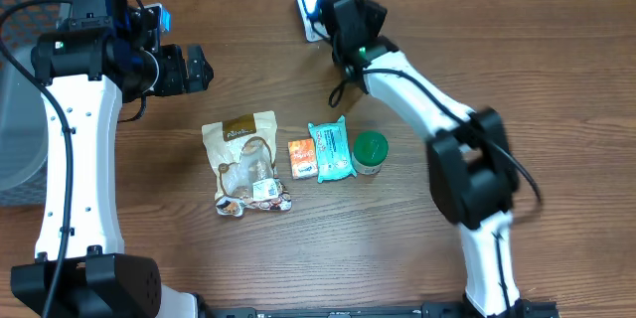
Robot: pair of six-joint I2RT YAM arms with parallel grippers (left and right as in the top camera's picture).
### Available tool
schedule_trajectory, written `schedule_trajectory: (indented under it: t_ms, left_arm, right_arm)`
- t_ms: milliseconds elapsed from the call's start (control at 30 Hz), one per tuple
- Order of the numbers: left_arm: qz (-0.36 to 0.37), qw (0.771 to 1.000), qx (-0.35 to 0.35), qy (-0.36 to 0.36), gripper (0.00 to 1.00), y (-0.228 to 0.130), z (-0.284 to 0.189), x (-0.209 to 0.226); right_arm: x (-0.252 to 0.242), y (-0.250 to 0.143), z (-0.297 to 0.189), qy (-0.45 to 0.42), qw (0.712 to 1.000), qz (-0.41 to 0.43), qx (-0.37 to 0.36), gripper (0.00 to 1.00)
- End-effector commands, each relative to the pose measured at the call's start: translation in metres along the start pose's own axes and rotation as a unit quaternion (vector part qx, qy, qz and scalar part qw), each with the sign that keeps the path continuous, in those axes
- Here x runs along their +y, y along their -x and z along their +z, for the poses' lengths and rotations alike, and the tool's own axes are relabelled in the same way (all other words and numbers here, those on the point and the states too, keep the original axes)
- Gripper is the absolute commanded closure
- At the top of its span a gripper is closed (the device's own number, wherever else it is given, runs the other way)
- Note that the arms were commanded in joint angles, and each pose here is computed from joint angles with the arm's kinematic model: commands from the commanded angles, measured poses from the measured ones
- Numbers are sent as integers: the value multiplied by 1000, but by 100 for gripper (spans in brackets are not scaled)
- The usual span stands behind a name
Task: Scan the item barcode
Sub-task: 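Carry the red stick right and down to the table's right side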
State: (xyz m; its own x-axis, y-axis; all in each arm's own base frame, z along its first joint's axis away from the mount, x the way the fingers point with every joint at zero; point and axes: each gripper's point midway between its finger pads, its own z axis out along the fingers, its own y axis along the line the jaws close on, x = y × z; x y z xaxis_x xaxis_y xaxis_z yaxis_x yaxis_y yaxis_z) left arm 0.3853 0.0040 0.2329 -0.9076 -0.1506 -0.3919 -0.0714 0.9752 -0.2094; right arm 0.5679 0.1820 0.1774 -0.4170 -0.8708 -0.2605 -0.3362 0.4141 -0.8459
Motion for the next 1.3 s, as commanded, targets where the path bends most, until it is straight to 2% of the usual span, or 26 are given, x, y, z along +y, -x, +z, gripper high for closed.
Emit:
schedule_trajectory:
  t_ms: [0,100,233,367,433,533,700,800,967,1200,1267]
  left_arm:
    - [-2,1000,5,2,0,-2,3,3]
    - [-2,1000,5,2,0,-2,4,3]
    - [-2,1000,5,2,0,-2,4,3]
    - [-2,1000,5,2,0,-2,4,3]
    - [-2,1000,5,2,0,-2,4,3]
    - [-2,1000,5,2,0,-2,4,3]
    - [-2,1000,5,2,0,-2,4,3]
    - [-2,1000,5,2,0,-2,4,3]
    - [-2,1000,5,2,0,-2,4,3]
    - [-2,1000,5,2,0,-2,4,3]
    - [-2,1000,5,2,0,-2,3,3]
  right_arm:
    - [-92,10,-82,-28,983,171,-59,97]
    - [-104,-21,-120,30,963,264,-43,97]
    - [-84,-67,-154,160,927,340,5,97]
    - [-43,-113,-179,322,867,372,81,96]
    - [-27,-137,-183,372,837,382,126,96]
    - [-4,-174,-178,404,801,397,193,96]
    - [43,-227,-161,418,764,404,278,96]
    - [75,-247,-150,423,752,406,301,96]
    - [121,-267,-132,421,752,407,304,96]
    - [154,-299,-115,374,777,393,318,96]
    - [155,-304,-114,367,781,389,324,82]
